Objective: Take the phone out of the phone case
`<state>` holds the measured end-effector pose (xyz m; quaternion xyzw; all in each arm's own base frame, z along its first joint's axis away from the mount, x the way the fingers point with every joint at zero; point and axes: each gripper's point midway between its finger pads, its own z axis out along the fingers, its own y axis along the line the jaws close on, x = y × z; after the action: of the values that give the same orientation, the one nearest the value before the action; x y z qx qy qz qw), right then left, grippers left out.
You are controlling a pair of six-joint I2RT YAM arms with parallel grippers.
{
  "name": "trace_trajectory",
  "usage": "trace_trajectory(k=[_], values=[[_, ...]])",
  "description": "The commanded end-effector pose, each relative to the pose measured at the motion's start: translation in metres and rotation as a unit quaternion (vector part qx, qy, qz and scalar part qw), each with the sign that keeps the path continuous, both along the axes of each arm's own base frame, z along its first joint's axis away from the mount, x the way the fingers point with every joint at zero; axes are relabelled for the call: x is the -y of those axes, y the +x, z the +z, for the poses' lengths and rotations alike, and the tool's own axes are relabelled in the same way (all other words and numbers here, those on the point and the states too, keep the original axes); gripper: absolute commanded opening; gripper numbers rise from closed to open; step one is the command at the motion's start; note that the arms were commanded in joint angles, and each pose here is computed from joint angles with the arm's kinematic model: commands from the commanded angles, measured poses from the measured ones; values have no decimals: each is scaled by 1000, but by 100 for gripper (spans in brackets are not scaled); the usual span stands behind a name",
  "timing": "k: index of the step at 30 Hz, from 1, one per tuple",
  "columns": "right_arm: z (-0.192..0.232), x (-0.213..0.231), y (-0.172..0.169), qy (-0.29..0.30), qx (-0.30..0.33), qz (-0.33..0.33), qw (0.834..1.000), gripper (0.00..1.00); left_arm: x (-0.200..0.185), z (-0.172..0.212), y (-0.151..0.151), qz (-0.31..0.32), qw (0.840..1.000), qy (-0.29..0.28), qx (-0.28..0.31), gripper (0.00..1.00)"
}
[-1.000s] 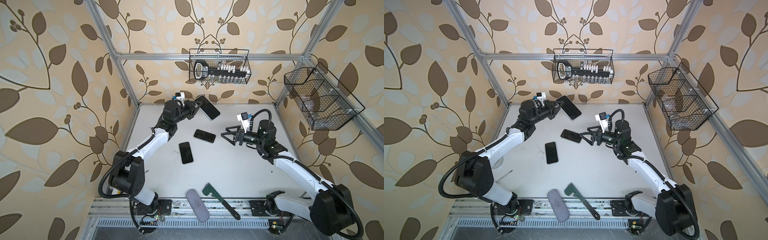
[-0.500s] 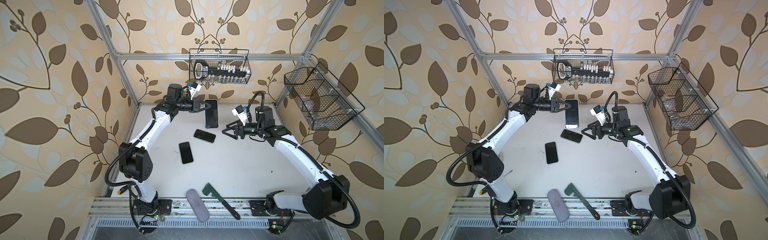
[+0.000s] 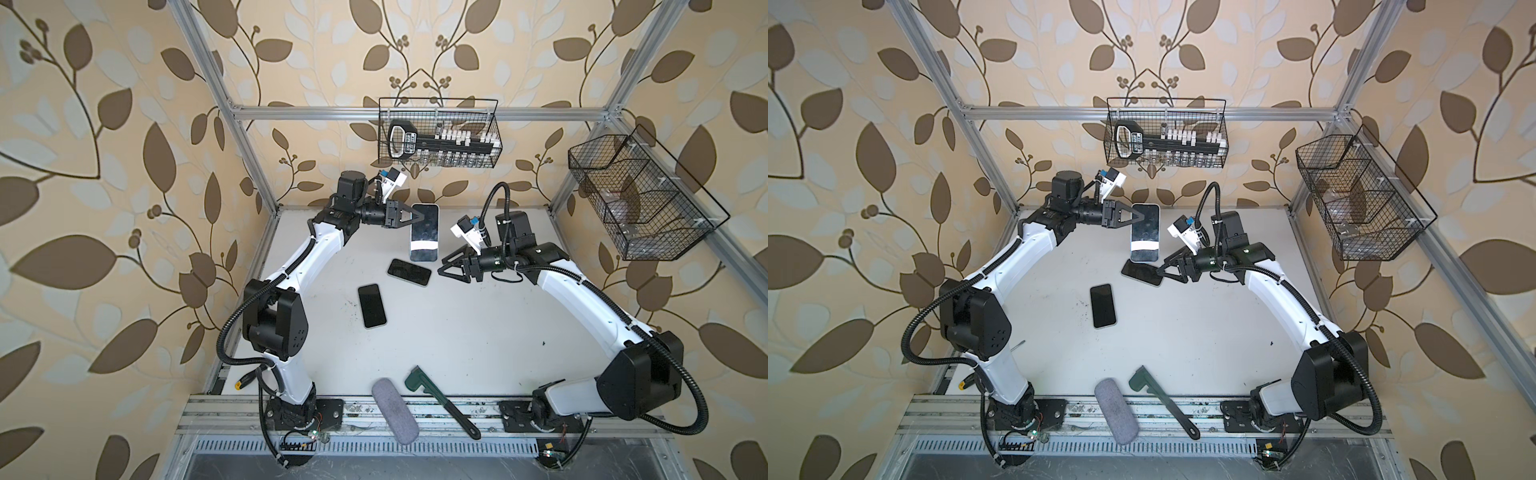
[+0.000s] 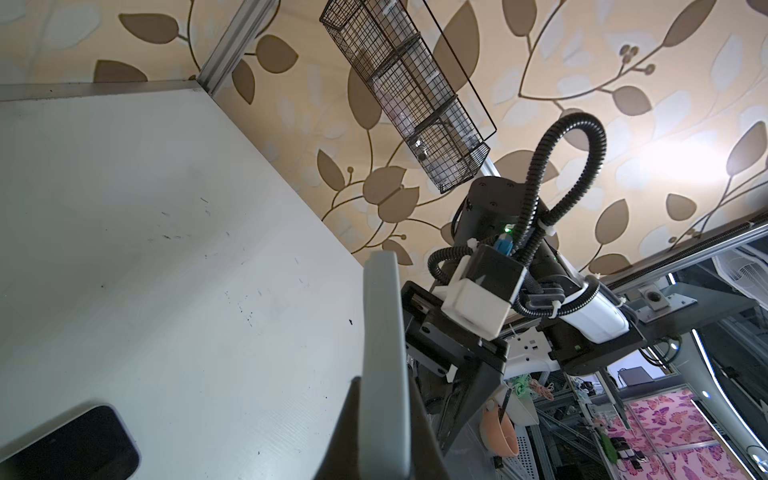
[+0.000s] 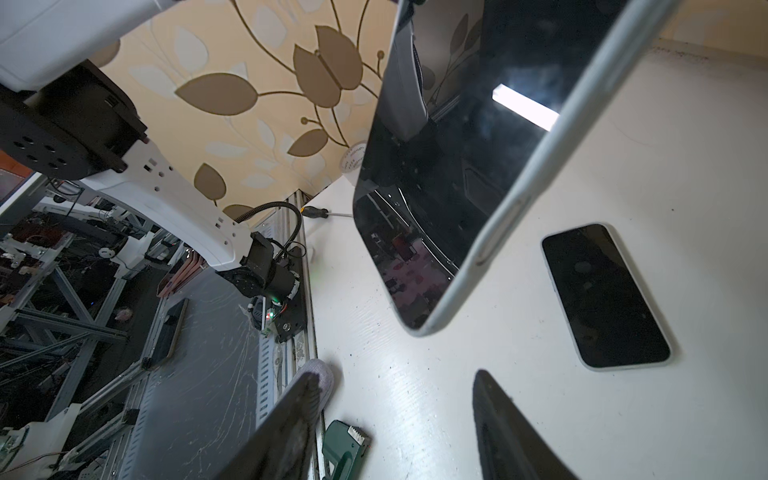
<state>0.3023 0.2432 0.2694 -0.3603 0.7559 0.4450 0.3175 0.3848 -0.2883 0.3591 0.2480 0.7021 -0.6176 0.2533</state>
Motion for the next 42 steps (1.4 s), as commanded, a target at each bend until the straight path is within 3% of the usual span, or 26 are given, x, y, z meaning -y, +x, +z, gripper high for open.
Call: trace_trajectory(k=[1,19,42], values=[[13,-9,1,17,23,24,999,54,4,38,-25,-39,997,-32,59,0],[12,-11,8,22,11,36,999,38,13,44,-36,-54,996,-35,63,0],[-7,-3,3,29,-28,51,998,38,13,53,-36,-54,995,-43,71,0]])
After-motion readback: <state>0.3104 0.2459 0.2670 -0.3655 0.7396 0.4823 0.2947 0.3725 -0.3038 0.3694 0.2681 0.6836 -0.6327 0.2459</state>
